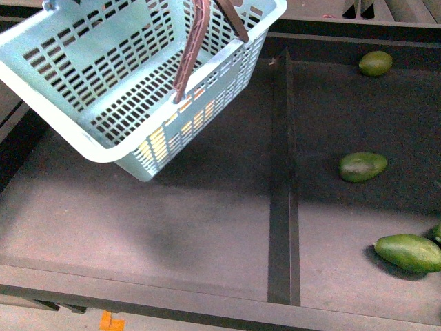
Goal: Pick lemon and mango into basket
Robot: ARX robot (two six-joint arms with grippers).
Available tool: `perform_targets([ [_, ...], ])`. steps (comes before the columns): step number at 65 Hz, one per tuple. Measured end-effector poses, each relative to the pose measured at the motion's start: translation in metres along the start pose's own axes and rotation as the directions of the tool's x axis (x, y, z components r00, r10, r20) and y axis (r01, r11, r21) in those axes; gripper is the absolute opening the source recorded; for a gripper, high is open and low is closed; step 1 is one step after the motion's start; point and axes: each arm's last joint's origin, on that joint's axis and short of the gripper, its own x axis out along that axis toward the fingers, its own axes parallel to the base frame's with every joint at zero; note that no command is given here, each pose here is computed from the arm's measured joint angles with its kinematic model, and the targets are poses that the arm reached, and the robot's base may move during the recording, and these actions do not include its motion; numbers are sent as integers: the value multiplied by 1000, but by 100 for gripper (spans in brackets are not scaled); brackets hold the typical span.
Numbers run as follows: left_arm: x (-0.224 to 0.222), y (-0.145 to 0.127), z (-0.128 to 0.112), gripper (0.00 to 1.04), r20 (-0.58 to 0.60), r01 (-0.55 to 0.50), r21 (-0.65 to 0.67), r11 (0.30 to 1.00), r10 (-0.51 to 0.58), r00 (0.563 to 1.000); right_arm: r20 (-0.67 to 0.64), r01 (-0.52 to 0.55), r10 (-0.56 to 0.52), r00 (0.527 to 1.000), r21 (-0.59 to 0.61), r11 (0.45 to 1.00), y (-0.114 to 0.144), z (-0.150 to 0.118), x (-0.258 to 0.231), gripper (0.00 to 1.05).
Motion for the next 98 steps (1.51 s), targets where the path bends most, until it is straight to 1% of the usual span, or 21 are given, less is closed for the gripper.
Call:
perform_targets([
  [11,30,28,-1,14,5,-95,-80,992,95,995,0,0,0,1000,0,1000,0,0,0,96],
  [26,32,34,3,14,35,-88,-136,987,94,995,0,0,0,1000,0,1000,0,0,0,96],
  [28,33,36,2,18,39,-79,-140,987,86,996,0,0,0,1000,0,1000,0,0,0,96],
  [34,30,42,1,39,55,-84,-166,983,94,994,0,0,0,1000,0,1000,0,0,0,96],
  [41,23,48,3,59,68,-99,-196,976,114,991,0,0,0,1000,0,1000,0,0,0,96],
  [49,-2,50,18,83,126,-88,-234,968,120,985,0,0,0,1000,0,1000,0,0,0,96],
  [53,-27,53,30,97,190,-94,-242,966,142,971,0,0,0,1000,0,1000,0,0,0,96],
  [55,-36,55,35,100,207,-101,-237,966,152,966,0,0,0,1000,0,1000,0,0,0,96],
  [61,-71,66,44,98,240,-155,-212,965,205,949,0,0,0,1000,0,1000,0,0,0,96],
  [66,-95,72,40,98,238,-170,-163,972,206,949,0,0,0,1000,0,1000,0,0,0,96],
  [67,-98,75,38,97,231,-162,-121,979,187,955,0,0,0,1000,0,1000,0,0,0,96],
  [69,-102,77,35,92,226,-72,-34,997,78,971,0,0,0,1000,0,1000,0,0,0,96],
  [70,-104,78,34,89,223,-7,51,999,-4,975,0,0,0,1000,0,1000,0,0,0,96],
  [72,-110,84,30,82,243,88,242,966,-148,959,1,0,0,1000,0,1000,0,0,0,96],
  [73,-114,88,28,78,260,110,359,927,-213,942,1,0,0,1000,0,1000,0,0,0,96],
  [75,-121,95,25,73,280,130,491,861,-297,913,0,0,0,1000,0,1000,0,0,0,96],
  [78,-136,107,19,63,312,89,691,717,-407,858,0,0,0,1000,0,1000,0,0,0,96],
  [81,-150,115,17,54,336,23,788,615,-460,822,0,0,0,1000,0,1000,0,0,0,96],
  [85,-169,128,15,40,356,-61,851,521,-489,797,1,0,0,1000,0,1000,0,0,0,96],
  [96,-196,166,1,5,347,-126,887,443,-464,815,0,0,0,1000,0,1000,0,0,0,96],
  [98,-201,172,2,4,328,-113,897,428,-473,818,1,0,0,1000,0,1000,0,0,0,96],
])
